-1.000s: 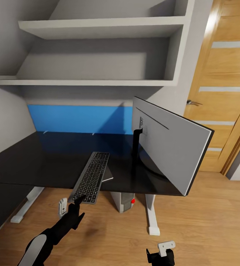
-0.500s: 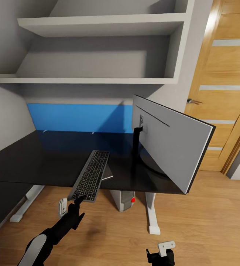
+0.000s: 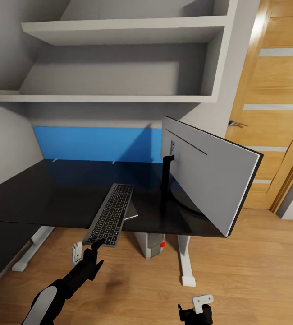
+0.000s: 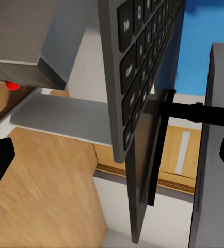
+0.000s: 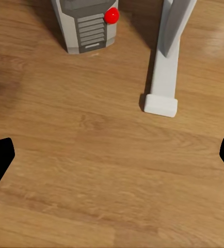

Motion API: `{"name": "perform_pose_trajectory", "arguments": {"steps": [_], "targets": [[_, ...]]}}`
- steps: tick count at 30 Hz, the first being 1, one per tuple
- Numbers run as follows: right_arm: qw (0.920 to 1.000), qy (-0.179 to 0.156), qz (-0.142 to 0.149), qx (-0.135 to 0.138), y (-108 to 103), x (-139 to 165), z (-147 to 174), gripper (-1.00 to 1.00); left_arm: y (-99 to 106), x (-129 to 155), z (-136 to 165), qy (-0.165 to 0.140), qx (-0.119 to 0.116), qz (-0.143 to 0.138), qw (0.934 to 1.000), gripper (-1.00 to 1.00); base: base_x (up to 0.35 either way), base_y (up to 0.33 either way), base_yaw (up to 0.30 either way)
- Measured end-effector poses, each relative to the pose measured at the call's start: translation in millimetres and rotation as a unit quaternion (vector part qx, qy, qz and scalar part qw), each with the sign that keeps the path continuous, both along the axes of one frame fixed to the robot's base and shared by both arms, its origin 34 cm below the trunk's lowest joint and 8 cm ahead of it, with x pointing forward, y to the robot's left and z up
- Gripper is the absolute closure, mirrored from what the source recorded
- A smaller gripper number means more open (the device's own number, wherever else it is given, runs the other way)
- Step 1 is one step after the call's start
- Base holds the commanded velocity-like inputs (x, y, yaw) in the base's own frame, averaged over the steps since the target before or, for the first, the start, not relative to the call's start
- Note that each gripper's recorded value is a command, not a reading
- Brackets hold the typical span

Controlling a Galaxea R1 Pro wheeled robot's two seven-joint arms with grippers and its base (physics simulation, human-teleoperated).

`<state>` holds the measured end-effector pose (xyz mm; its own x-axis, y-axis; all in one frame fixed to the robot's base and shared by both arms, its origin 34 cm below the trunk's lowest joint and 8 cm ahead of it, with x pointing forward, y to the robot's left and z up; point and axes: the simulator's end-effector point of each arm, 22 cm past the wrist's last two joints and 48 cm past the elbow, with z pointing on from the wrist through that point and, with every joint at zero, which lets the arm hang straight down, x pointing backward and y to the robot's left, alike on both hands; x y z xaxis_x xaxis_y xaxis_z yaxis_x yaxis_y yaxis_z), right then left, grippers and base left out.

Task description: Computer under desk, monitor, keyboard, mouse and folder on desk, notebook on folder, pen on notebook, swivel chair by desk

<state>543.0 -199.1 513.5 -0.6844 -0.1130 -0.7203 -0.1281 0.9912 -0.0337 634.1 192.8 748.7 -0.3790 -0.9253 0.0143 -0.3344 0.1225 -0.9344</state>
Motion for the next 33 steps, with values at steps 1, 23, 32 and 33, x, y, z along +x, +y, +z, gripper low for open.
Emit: {"name": "perform_pose_trajectory", "arguments": {"steps": [1,23,32,33], "targets": [[1.0000,0.000,0.000,0.000,0.1,0.0,0.0,-1.00,-0.1,0.0,0.2,0.000,0.000,0.000,1.0000,-1.00,0.000,0.000,0.000],[1.0000,0.002,0.001,0.000,0.8,-2.9,-1.5,-1.00,0.4,6.6,23.0,-0.060,-0.028,0.003,0.9978,-1.00,0.000,0.000,0.000],[1.0000,0.002,0.000,0.000,0.8,-3.1,-1.6,-1.00,0.6,6.2,21.7,-0.060,-0.029,0.003,0.9978,-1.00,0.000,0.000,0.000],[1.0000,0.002,0.000,0.000,0.8,-3.1,-1.6,-1.00,0.6,6.2,21.6,-0.060,-0.029,0.003,0.9978,-1.00,0.000,0.000,0.000]]}}
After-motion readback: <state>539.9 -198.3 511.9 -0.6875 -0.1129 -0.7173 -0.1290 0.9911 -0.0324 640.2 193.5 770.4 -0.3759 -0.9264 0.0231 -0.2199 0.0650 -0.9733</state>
